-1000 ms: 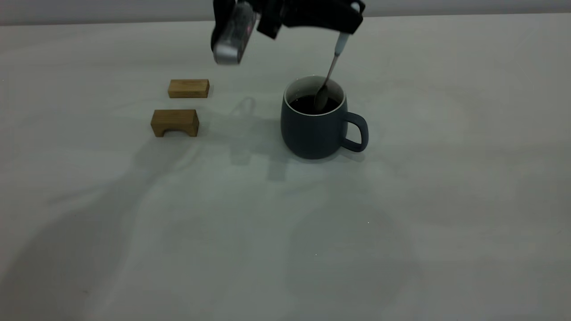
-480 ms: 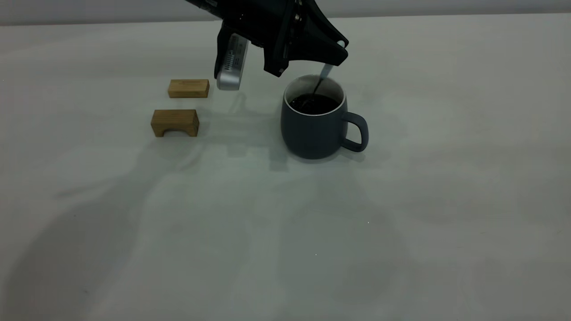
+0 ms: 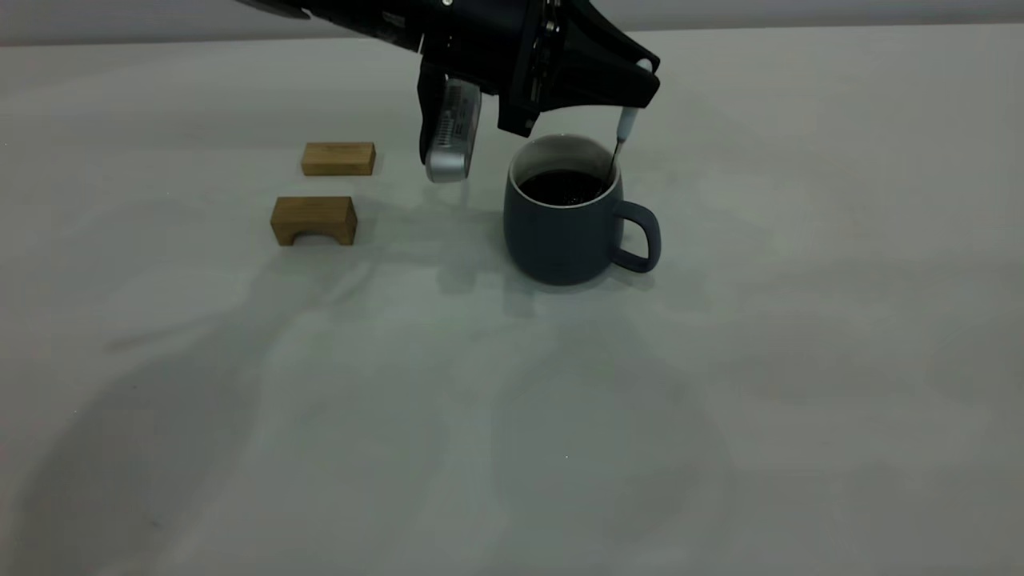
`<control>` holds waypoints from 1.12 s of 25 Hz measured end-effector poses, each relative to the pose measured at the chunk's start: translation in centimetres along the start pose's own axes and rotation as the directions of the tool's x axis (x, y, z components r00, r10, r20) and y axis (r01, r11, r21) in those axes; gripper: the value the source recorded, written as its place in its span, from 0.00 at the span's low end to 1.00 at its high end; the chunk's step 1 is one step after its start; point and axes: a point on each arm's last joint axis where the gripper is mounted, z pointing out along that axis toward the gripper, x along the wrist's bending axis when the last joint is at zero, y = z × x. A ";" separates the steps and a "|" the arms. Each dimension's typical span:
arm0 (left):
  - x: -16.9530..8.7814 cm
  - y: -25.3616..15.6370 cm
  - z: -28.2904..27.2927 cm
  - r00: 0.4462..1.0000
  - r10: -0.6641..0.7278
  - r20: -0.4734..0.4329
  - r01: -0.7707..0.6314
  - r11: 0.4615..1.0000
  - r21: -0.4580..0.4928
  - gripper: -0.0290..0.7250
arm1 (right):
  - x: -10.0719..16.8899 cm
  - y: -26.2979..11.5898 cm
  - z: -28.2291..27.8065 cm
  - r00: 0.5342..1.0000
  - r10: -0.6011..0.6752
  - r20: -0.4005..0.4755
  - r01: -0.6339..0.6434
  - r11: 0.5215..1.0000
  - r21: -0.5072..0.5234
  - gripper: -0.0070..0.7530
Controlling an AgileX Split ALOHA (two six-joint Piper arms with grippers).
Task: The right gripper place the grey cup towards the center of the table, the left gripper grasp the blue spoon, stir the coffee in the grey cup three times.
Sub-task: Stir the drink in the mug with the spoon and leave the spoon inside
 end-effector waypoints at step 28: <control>0.4 0.1 -0.6 0.988 -0.144 -0.052 0.137 0.983 -0.125 0.26 | 0.0 0.0 0.0 1.000 0.000 -0.001 0.000 1.000 0.000 0.78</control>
